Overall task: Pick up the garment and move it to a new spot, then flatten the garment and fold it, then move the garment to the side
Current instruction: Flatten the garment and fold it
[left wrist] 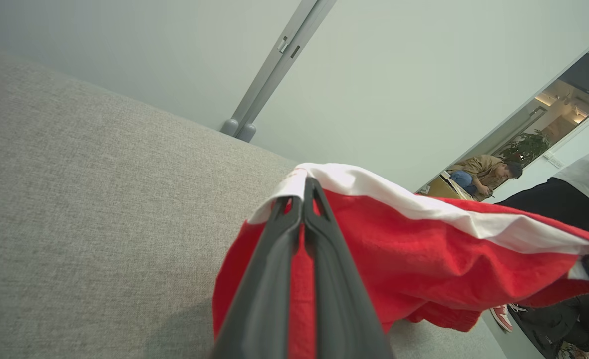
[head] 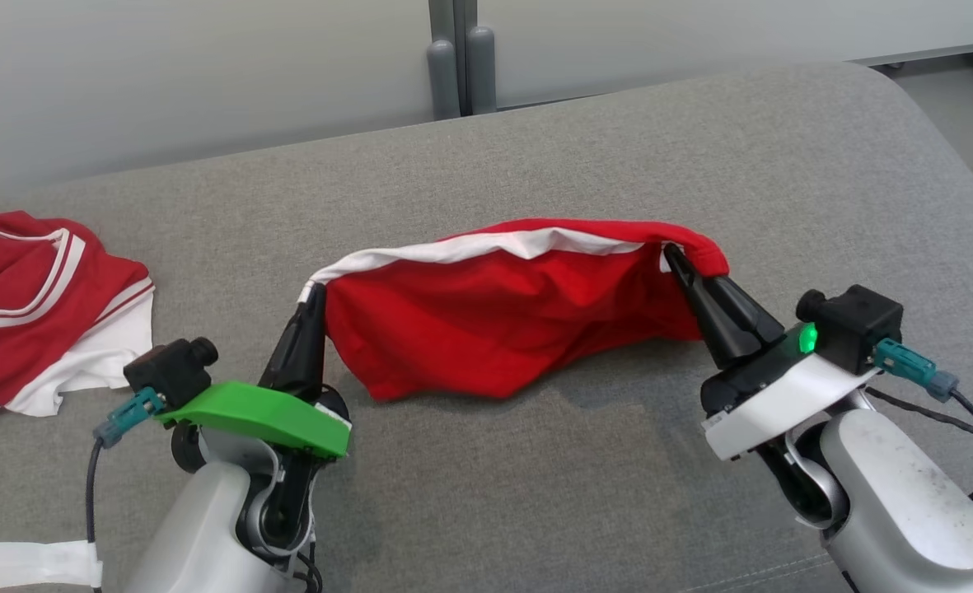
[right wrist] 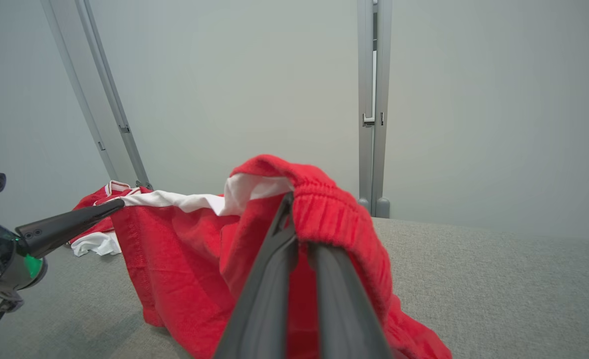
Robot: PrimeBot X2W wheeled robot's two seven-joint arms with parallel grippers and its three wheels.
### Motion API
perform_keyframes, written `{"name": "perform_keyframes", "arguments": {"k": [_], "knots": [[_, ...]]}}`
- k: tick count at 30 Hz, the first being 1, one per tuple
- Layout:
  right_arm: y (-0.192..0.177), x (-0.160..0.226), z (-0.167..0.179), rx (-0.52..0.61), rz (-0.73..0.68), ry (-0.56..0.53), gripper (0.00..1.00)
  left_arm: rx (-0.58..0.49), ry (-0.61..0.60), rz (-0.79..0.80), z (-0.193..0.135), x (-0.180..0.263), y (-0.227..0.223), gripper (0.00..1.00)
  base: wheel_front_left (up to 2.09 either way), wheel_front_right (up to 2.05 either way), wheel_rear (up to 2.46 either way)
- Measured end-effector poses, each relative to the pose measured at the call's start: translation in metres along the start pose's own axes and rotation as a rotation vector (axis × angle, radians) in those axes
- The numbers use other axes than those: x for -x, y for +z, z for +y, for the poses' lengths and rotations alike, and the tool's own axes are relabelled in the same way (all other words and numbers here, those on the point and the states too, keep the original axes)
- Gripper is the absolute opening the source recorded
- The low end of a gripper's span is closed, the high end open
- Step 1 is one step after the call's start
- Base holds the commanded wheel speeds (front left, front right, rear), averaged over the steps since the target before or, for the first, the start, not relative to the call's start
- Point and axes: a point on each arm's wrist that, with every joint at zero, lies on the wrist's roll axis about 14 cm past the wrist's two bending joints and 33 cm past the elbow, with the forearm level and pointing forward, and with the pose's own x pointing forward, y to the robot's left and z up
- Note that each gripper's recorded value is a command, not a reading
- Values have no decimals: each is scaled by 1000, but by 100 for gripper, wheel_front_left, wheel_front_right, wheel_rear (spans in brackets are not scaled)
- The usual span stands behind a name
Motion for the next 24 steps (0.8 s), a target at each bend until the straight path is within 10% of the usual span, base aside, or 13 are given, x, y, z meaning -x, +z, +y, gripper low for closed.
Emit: {"name": "perform_keyframes", "arguments": {"k": [10, 16, 24], "knots": [[66, -1, -12, 86, -149, 45, 0, -36, -174, -295, -52, -2, 103, 0, 0, 0, 0], [14, 11, 21, 127, 154, 211, 0, -130, -216, -391, -64, 6, 143, 0, 0, 0, 0], [115, -37, -10, 286, -34, 171, 0, -194, -214, -446, -66, 8, 168, 0, 0, 0, 0]]}}
